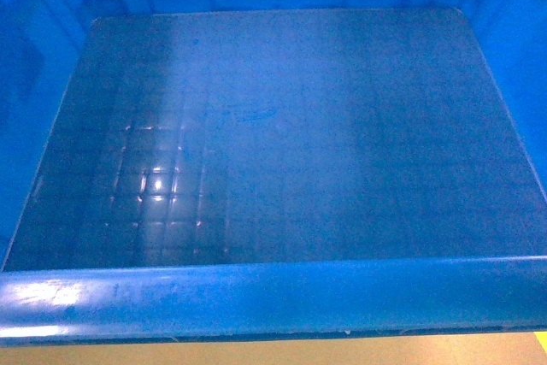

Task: Place box next to blue box on left shelf

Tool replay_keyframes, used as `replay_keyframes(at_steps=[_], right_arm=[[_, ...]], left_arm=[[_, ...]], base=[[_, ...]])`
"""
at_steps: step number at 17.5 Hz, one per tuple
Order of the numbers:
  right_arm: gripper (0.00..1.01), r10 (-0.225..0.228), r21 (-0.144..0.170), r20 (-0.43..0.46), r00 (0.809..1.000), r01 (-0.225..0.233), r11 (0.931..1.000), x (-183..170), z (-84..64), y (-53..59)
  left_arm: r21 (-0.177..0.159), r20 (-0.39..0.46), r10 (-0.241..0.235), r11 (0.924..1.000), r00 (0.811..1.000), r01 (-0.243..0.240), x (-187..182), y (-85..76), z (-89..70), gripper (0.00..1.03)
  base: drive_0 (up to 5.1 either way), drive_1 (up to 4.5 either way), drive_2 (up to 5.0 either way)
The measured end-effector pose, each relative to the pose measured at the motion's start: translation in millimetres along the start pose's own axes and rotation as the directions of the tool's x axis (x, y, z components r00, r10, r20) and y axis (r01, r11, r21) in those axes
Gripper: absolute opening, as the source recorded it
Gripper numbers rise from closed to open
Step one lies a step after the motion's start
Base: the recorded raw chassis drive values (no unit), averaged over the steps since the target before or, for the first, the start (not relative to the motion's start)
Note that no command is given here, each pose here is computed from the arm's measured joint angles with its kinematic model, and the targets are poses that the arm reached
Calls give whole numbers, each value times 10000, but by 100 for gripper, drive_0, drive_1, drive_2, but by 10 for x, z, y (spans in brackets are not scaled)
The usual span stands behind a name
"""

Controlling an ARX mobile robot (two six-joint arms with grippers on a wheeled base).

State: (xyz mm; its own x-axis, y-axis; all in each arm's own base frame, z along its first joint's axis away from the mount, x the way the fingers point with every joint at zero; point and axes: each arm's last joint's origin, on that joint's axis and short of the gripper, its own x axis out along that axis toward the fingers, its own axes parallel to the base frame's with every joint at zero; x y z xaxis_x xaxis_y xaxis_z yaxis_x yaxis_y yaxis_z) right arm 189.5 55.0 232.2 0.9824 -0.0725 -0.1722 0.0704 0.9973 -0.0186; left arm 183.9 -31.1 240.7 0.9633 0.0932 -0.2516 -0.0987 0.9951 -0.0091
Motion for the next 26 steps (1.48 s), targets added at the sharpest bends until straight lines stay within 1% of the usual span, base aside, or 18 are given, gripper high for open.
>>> replay_keyframes(at_steps=[26], right_arm=[[17, -37, -16, -43, 10000, 37, 10000, 3, -6, 0]], left_arm=[[5, -12, -18, 10000, 10000, 18, 3, -3, -2, 18]], base=[[0, 430, -431]])
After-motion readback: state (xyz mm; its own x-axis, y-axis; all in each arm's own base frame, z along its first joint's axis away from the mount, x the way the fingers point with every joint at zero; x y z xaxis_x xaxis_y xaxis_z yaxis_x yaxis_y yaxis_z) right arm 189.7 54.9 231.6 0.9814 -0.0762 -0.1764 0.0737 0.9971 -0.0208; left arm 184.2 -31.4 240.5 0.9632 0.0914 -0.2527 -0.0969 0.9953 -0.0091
